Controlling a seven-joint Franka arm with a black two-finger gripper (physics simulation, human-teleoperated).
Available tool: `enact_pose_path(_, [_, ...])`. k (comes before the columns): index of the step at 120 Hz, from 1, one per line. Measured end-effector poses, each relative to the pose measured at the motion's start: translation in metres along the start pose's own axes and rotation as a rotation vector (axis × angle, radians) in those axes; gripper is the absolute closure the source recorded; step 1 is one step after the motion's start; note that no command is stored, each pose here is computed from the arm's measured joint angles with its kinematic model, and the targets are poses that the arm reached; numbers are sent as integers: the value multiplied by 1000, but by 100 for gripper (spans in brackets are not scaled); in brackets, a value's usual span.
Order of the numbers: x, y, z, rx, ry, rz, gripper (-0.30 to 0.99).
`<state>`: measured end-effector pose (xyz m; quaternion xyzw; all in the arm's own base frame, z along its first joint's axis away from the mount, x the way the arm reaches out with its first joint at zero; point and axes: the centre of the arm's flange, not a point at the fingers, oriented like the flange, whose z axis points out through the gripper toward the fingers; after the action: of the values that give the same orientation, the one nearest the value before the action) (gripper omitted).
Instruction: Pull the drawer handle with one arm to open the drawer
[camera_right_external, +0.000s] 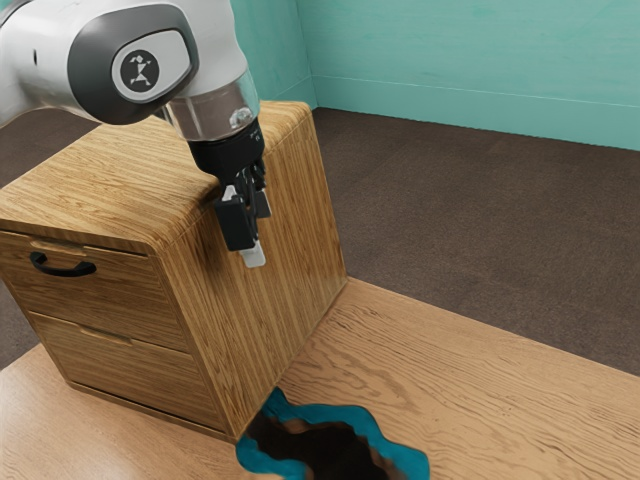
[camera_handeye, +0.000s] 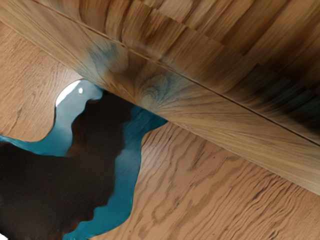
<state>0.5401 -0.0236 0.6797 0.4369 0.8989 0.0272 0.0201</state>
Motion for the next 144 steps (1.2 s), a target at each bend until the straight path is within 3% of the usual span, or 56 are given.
enact_pose_path(24, [7, -9, -20, -27, -25, -12, 0])
enact_pose_path(31, [22, -32, -96, -153, -100, -11, 0])
enact_pose_path(37, [47, -107, -174, -291, -174, 38, 0])
enact_pose_path(44, [120, -205, -227, -418, -221, 39, 0])
enact_pose_path(50, [172, -260, -224, -466, -205, 9, 0])
enact_pose_path(60, [218, -272, -169, -406, -114, -49, 0])
enact_pose_path(71, [238, -271, -123, -334, -48, -74, 0])
enact_pose_path(109, [219, -296, -82, -176, 42, -7, 0])
enact_pose_path(122, [247, -255, -72, -100, -5, -79, 0])
enact_pose_path(133, [253, -205, -51, -49, 27, -154, 0])
enact_pose_path(144, [258, -180, -44, -64, 33, -181, 0])
